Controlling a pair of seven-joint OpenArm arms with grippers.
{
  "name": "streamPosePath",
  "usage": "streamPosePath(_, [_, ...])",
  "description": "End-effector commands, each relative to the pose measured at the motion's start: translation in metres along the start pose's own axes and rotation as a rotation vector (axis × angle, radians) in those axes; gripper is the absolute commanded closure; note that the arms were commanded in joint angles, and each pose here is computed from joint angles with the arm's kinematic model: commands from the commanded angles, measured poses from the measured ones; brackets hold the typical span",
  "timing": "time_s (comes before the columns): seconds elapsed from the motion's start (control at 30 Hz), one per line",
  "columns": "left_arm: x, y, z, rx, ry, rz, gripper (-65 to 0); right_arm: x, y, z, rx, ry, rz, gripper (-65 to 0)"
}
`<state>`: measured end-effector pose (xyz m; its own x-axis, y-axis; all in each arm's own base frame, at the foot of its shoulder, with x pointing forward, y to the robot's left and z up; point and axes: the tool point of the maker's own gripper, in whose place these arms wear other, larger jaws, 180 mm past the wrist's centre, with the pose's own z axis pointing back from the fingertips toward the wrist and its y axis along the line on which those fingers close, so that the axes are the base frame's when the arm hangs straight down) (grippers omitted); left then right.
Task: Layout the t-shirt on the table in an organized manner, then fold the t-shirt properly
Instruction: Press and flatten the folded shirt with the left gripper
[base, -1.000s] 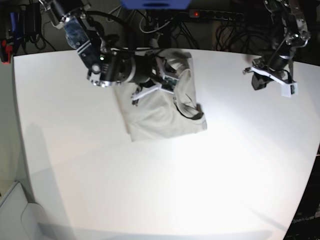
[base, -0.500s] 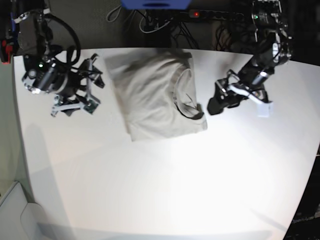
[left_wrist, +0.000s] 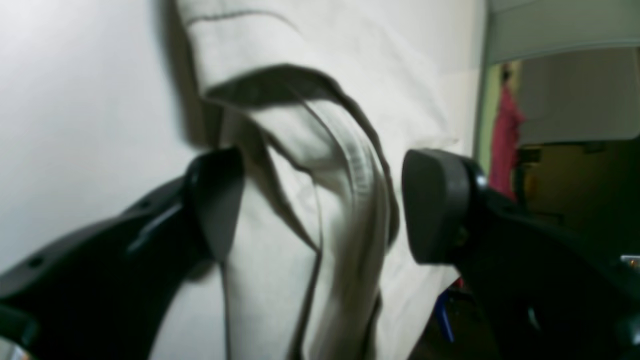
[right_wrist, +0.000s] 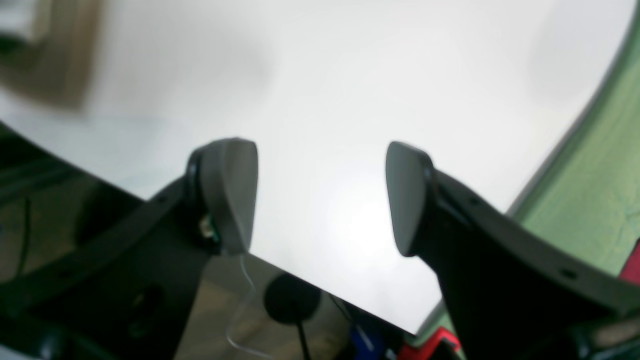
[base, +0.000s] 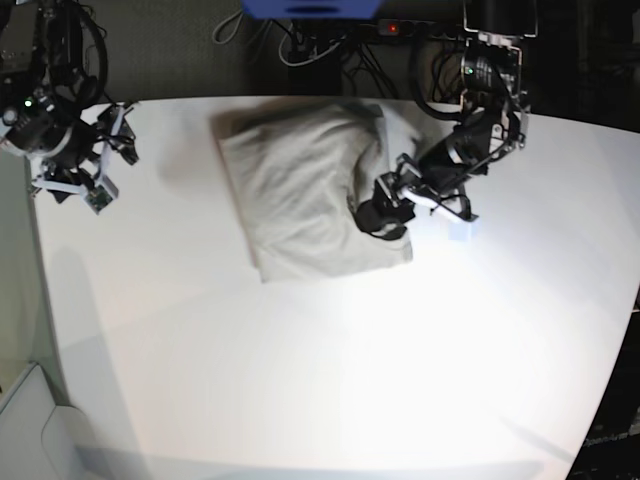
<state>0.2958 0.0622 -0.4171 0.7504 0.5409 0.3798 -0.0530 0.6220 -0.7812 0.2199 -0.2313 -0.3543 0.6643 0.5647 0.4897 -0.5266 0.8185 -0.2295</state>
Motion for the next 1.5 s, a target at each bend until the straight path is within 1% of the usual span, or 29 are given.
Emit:
streamPosePath(0.0, [-0.011,0.008,-0.004,0.052,0.051,-0.034,-49.1,0.000,-0.009,0.007,-0.029,0.000,0.021,-40.7])
streamPosePath(0.1, [-0.022,0.005,-0.016,0.078,0.114,-0.136,-49.1,-0.005,-0.016,0.010,-0.050,0.005,0.001,-40.7])
streamPosePath(0.2, [-0.041,-0.013,-0.029,0.057,0.179,-0.216,-49.1,-0.014,-0.015,0.012,-0.050,0.024,-0.009,-40.7])
streamPosePath(0.27, [-0.049,-0.019,-0.036,0.060,0.214,-0.291,-48.9,-0.017,-0.016,0.013,-0.052,0.031,-0.013,-40.7])
streamPosePath(0.3, [-0.051,-0.021,-0.038,0.065,0.228,-0.327,-48.4,-0.017,-0.016,0.014,-0.053,0.031,-0.014,-40.7])
streamPosePath(0.33, [-0.053,-0.022,-0.040,0.074,0.239,-0.366,-45.8,-0.018,-0.018,0.015,-0.060,0.032,-0.018,-40.7])
streamPosePath(0.37, [-0.054,-0.021,-0.041,0.083,0.250,-0.398,-42.0,-0.019,-0.021,0.016,-0.068,0.032,-0.022,-40.7])
streamPosePath(0.4, [-0.056,-0.020,-0.042,0.094,0.258,-0.429,-36.6,-0.019,-0.024,0.017,-0.076,0.033,-0.027,-40.7])
streamPosePath(0.47, [-0.050,-0.020,-0.045,0.119,0.259,-0.498,-22.5,-0.023,-0.031,0.021,-0.098,0.038,-0.041,-40.7])
streamPosePath(0.53, [-0.042,-0.015,-0.048,0.158,0.257,-0.570,-3.4,-0.027,-0.039,0.025,-0.124,0.045,-0.056,-40.7])
streamPosePath(0.57, [-0.040,-0.012,-0.049,0.178,0.262,-0.607,0.0,-0.028,-0.044,0.028,-0.140,0.046,-0.065,-40.7])
streamPosePath(0.6, [-0.035,-0.011,-0.051,0.196,0.263,-0.642,0.0,-0.031,-0.049,0.031,-0.157,0.048,-0.076,-40.7])
streamPosePath(0.63, [-0.031,-0.011,-0.054,0.210,0.265,-0.684,-2.3,-0.033,-0.054,0.034,-0.175,0.047,-0.095,-40.7])
streamPosePath(0.67, [-0.029,-0.013,-0.057,0.213,0.270,-0.722,-1.9,-0.035,-0.058,0.037,-0.193,0.043,-0.113,-40.7])
streamPosePath(0.7, [-0.027,-0.017,-0.060,0.213,0.273,-0.765,0.0,-0.038,-0.065,0.042,-0.217,0.041,-0.131,-40.7])
streamPosePath(0.83, [-0.006,-0.046,-0.076,0.206,0.253,-0.946,-0.4,-0.051,-0.090,0.060,-0.305,0.048,-0.182,-40.7])
streamPosePath(0.97, [-0.001,-0.077,-0.092,0.182,0.253,-1.174,-0.4,-0.073,-0.119,0.090,-0.430,0.059,-0.266,-40.7])
streamPosePath(1.03, [-0.003,-0.083,-0.100,0.185,0.283,-1.301,-0.4,-0.082,-0.130,0.103,-0.481,0.064,-0.296,-40.7])
streamPosePath(1.07, [-0.008,-0.083,-0.104,0.181,0.318,-1.382,-0.4,-0.086,-0.135,0.110,-0.506,0.066,-0.310,-40.7])
streamPosePath(1.13, [-0.022,-0.086,-0.111,0.131,0.387,-1.577,-0.4,-0.096,-0.145,0.125,-0.559,0.073,-0.343,-40.7])
streamPosePath(1.2, [-0.031,-0.087,-0.116,0.095,0.419,-1.719,-0.4,-0.104,-0.148,0.134,-0.593,0.074,-0.376,-40.7])
streamPosePath(1.37, [-0.039,-0.070,-0.124,0.057,0.477,-1.981,-0.4,-0.128,-0.158,0.162,-0.684,0.095,-0.451,-40.7])
streamPosePath(1.47, [-0.043,-0.070,-0.132,0.031,0.504,-2.112,-0.4,-0.144,-0.153,0.172,-0.707,0.119,-0.485,-40.7])
